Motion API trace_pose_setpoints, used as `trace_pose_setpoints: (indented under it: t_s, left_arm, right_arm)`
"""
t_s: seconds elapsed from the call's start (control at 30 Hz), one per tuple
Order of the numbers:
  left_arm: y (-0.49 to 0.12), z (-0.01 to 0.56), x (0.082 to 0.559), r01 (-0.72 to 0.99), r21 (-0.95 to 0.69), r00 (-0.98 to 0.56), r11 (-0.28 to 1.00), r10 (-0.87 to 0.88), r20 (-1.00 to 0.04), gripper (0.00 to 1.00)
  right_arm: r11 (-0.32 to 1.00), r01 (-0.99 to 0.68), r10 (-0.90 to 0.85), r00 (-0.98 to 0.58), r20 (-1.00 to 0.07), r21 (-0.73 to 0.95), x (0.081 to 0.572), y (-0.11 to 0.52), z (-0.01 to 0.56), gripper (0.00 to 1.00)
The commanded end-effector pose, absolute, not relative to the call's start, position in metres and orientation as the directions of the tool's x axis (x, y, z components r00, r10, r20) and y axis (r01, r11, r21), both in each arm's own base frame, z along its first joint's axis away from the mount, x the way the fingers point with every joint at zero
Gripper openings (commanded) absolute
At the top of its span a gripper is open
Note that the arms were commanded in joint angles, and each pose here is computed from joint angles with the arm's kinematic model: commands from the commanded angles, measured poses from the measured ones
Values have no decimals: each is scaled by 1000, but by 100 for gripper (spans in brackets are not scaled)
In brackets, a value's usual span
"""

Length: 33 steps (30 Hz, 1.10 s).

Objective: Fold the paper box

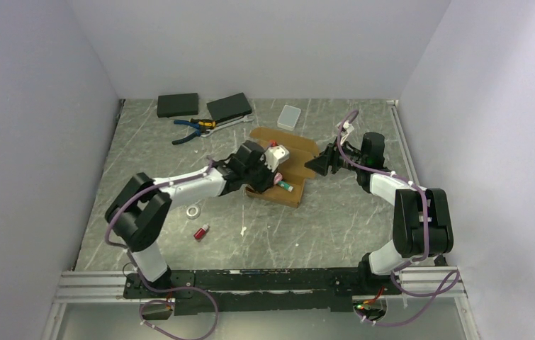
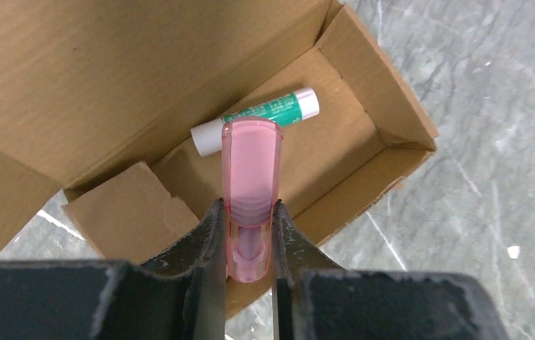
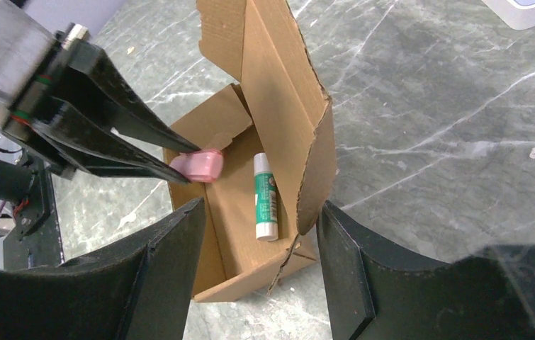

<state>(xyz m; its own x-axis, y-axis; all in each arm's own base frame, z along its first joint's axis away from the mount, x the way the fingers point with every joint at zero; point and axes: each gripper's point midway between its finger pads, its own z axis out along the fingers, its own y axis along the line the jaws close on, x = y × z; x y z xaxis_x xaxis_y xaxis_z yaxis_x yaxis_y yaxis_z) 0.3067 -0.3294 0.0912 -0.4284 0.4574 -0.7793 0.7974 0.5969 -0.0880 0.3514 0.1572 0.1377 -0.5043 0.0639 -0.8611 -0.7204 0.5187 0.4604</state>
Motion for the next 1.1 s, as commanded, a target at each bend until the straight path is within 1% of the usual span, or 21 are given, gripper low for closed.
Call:
trace_pose_setpoints:
  t_s: [0.0,0.07,0.17,0.23,0.27,0.3,0.5,0.57,0.63,0.67,0.7,0.77,0.83,0.9,0.97,1.07]
  left_arm:
    - [-332,81,322,831,51,-343,554,582,-737,11]
    - [-335,77,325,823,65,-349,564,593,-725,18]
    - [-336,79,326,806,71,-356,587,578,-735,39]
    - [-337,88,326,797,70,-350,601,552,-757,61]
    - [-337,94,326,794,67,-346,604,541,-767,91]
    - [-337,100,324,792,64,-342,608,528,-777,99]
    - [-319,141,317,739,58,-313,672,418,-853,100]
    - [-305,153,316,689,62,-297,722,360,-885,100]
    - [-289,161,314,620,29,-299,784,271,-915,100]
    - [-279,155,311,597,17,-306,802,247,-919,100]
    - [-274,160,308,602,-3,-296,799,219,-930,100]
    - [-264,152,307,621,-78,-356,780,191,-915,99]
    - [-258,138,308,627,-203,-464,752,152,-873,90]
    - [-253,124,314,604,-270,-540,750,136,-831,83]
    - [-256,112,320,591,-296,-573,751,132,-809,81]
    - [-263,99,331,576,-312,-596,756,127,-793,81]
  right_arm:
    - [492,-768,64,-437,-897,409,359,158,158,62]
    - [493,-767,65,-438,-897,411,359,158,157,62]
    - [493,-767,66,-438,-896,411,359,157,157,62]
    - [492,-767,66,-439,-896,412,360,157,157,62]
    - [492,-767,66,-440,-896,413,360,157,156,62]
    - [492,-766,66,-442,-894,415,360,157,156,62]
    - [492,-766,66,-442,-895,414,360,157,156,62]
    - [492,-766,66,-440,-895,413,360,157,156,62]
    - [491,-766,67,-443,-894,416,360,158,156,62]
    - [490,-766,67,-443,-894,416,360,158,156,62]
    - [491,-766,67,-443,-894,416,360,158,156,62]
    - [490,-767,68,-441,-895,415,360,158,157,62]
    - [490,-765,68,-444,-893,418,360,158,156,62]
    - [491,-765,69,-443,-894,417,360,157,156,62]
    - [491,-766,69,-441,-895,415,360,157,157,62]
    - [491,-766,69,-440,-895,414,359,158,158,62]
